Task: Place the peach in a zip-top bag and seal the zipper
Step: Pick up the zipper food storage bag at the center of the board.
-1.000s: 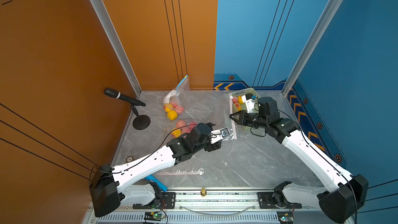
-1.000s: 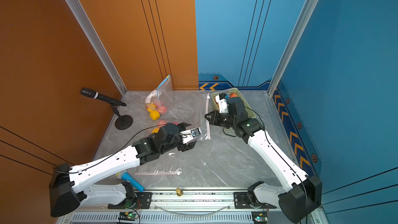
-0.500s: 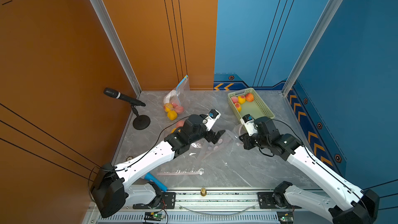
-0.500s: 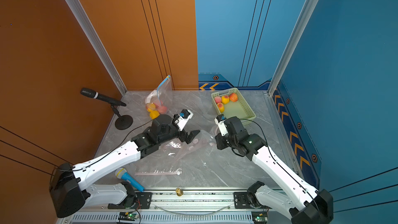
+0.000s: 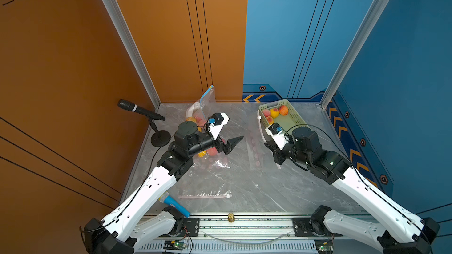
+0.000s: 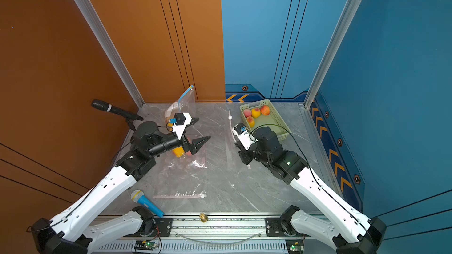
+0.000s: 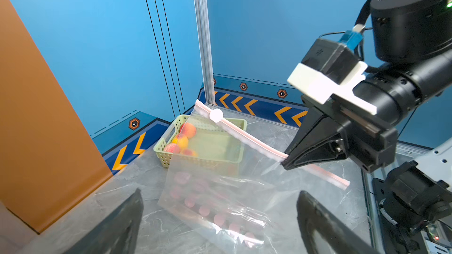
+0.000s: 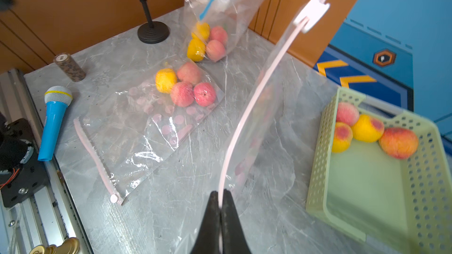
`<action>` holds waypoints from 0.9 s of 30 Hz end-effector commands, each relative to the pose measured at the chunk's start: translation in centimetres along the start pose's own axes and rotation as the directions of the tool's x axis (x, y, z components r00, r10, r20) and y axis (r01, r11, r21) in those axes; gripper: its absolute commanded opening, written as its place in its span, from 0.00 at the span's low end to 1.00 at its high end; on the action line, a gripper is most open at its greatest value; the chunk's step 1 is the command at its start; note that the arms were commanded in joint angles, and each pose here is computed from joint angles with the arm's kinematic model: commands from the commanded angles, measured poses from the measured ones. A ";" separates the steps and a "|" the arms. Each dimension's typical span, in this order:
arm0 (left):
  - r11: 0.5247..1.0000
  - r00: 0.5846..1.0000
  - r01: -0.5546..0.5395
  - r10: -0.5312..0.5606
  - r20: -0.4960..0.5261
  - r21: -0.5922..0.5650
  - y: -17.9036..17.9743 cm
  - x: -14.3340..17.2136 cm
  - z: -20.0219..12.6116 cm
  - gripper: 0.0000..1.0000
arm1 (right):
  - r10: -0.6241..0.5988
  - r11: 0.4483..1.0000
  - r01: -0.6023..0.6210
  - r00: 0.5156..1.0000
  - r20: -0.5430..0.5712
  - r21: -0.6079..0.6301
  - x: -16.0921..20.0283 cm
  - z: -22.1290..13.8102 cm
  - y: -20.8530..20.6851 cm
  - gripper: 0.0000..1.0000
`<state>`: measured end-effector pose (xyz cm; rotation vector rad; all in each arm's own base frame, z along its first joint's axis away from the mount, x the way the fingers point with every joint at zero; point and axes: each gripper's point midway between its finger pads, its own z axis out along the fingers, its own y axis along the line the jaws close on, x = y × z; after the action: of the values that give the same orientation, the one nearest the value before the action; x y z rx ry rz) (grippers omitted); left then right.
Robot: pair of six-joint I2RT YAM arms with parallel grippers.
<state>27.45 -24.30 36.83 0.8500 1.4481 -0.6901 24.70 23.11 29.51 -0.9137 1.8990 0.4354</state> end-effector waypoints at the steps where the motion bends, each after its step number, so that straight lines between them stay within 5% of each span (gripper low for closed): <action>1: 0.999 0.999 -0.049 0.048 -0.002 -0.019 1.6 0.2 -0.7 0.98 | -0.163 0.986 0.165 0.985 0.047 -0.038 -2.3 -1.1 1.6 0.00; 8: 0.991 0.990 -0.117 0.121 0.067 -0.061 4.4 -2.8 -3.0 0.98 | -0.347 0.935 0.351 0.934 0.086 -0.039 -3.7 -3.1 3.5 0.00; 27: 0.968 0.977 -0.211 0.203 0.071 0.137 0.3 -4.5 -4.3 0.98 | -0.519 0.850 0.527 0.839 0.166 -0.008 -4.2 -5.1 4.8 0.00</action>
<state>26.65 -20.48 40.60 0.9984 1.2897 -0.6178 19.31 25.15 35.22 -1.3335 1.4416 0.2471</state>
